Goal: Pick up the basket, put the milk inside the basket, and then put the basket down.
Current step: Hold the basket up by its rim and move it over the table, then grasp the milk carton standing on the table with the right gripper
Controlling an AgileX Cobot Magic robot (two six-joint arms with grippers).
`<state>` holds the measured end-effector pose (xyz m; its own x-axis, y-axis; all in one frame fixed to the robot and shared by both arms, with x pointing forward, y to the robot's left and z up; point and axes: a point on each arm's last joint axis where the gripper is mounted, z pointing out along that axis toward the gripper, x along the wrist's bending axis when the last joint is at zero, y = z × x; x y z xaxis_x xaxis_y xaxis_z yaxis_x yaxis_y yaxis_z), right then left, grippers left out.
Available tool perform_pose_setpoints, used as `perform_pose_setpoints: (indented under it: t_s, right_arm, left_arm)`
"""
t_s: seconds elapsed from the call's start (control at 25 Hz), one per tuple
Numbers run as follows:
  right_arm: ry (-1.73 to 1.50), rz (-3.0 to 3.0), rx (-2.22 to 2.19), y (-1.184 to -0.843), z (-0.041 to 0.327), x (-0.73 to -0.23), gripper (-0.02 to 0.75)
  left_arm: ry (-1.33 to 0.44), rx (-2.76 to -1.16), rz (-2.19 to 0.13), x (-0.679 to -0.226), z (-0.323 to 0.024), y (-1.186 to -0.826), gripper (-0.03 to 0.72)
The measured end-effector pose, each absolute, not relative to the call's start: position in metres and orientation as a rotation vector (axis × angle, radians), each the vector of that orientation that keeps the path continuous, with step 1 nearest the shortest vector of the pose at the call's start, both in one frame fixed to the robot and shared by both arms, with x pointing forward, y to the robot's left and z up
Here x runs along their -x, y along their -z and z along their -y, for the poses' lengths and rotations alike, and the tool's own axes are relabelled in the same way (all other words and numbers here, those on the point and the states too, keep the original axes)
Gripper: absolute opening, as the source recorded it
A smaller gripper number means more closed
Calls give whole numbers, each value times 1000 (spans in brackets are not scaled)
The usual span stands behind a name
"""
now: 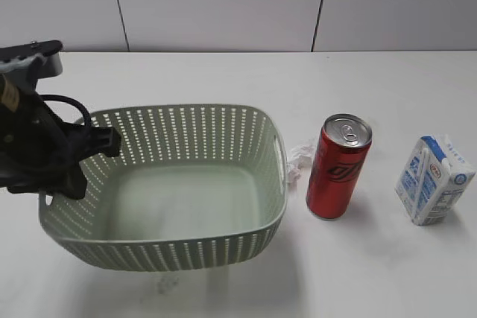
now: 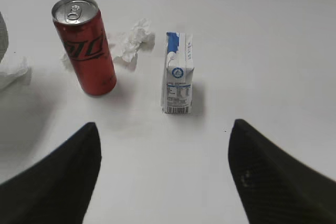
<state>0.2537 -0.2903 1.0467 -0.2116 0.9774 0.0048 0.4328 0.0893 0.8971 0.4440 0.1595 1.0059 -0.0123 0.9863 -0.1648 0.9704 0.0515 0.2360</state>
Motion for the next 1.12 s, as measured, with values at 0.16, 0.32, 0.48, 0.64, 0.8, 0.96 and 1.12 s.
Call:
perform_pose_setpoints:
  t_s: [0.16, 0.32, 0.48, 0.64, 0.8, 0.96, 1.12]
  right_arm:
    - [-1026, -1781, -1471, -1064, 287, -278, 591]
    - [-936, -1879, -1573, -1079, 281, -316, 591]
    - [-856, -1954, -1667, -1079, 273, -366, 591]
    - [-772, -2007, -1743, -1062, 266, -418, 592]
    - [-647, -2091, -1821, -1028, 260, -463, 592]
    - [-561, -2152, -1846, -998, 256, -497, 592]
    - [-513, -2176, -1861, -973, 254, -513, 591]
  left_arm:
    - [-94, -1952, -2045, -446, -158, -1007, -1]
    - [-96, -1944, -2040, -447, -158, -1007, -1]
    - [-94, -1948, -2046, -448, -157, -1005, -1]
    - [-91, -1959, -2057, -449, -156, -1000, -1]
    - [-91, -1959, -2058, -450, -156, -999, -1]
    - [-91, -1956, -2055, -450, -156, -999, -1]
    - [-92, -1952, -2051, -451, -155, -999, -1]
